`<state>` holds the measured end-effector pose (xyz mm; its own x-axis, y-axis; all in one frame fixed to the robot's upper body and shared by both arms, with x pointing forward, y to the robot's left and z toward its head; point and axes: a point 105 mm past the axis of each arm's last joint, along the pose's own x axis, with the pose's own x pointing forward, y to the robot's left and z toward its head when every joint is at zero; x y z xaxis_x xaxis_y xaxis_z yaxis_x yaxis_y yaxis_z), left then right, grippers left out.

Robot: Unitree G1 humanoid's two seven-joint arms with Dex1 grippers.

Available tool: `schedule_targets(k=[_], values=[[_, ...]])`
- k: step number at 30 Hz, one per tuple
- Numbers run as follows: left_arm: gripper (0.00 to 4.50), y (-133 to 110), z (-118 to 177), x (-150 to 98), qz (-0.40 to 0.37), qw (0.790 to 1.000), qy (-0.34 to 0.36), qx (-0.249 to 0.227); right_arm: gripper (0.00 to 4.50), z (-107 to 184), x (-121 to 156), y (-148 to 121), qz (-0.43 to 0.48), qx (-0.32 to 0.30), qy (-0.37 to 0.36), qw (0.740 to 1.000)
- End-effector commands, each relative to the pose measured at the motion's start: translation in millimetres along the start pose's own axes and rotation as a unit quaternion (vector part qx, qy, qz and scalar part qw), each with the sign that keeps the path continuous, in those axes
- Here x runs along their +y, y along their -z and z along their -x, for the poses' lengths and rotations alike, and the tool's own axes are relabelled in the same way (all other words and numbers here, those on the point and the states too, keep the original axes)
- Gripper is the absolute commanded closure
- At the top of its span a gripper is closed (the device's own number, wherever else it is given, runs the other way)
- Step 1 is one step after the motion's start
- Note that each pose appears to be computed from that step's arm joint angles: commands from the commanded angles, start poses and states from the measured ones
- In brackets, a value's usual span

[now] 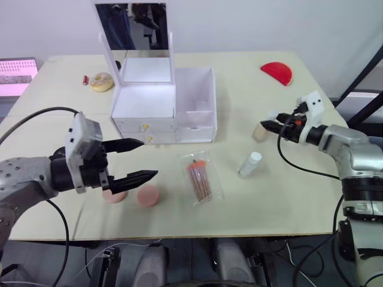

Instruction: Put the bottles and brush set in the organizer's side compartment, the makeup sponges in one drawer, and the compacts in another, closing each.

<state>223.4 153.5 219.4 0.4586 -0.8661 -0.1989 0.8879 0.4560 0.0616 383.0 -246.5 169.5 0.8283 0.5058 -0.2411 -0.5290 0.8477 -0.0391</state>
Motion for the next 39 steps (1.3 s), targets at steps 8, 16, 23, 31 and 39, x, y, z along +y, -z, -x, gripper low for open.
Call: schedule_targets(k=[8,16,23,31,39], values=[[0.0,-8,6,0,-0.022,1.0,-0.009,-0.008,3.72,0,9,-29,0.022,-0.052,-0.025,0.998],[0.0,-4,11,7,-0.02,0.999,-0.027,-0.004,3.72,8,43,-85,0.067,-0.116,-0.089,0.987],[0.0,-2,12,11,-0.021,0.999,-0.036,-0.004,3.72,4,104,-143,0.09,-0.162,-0.187,0.965],[0.0,0,10,9,-0.02,0.999,-0.036,-0.008,3.72,-38,142,-151,0.107,-0.154,-0.205,0.961],[0.0,0,12,7,-0.019,0.999,-0.041,-0.008,3.72,-65,149,-116,0.146,-0.089,-0.216,0.961]])
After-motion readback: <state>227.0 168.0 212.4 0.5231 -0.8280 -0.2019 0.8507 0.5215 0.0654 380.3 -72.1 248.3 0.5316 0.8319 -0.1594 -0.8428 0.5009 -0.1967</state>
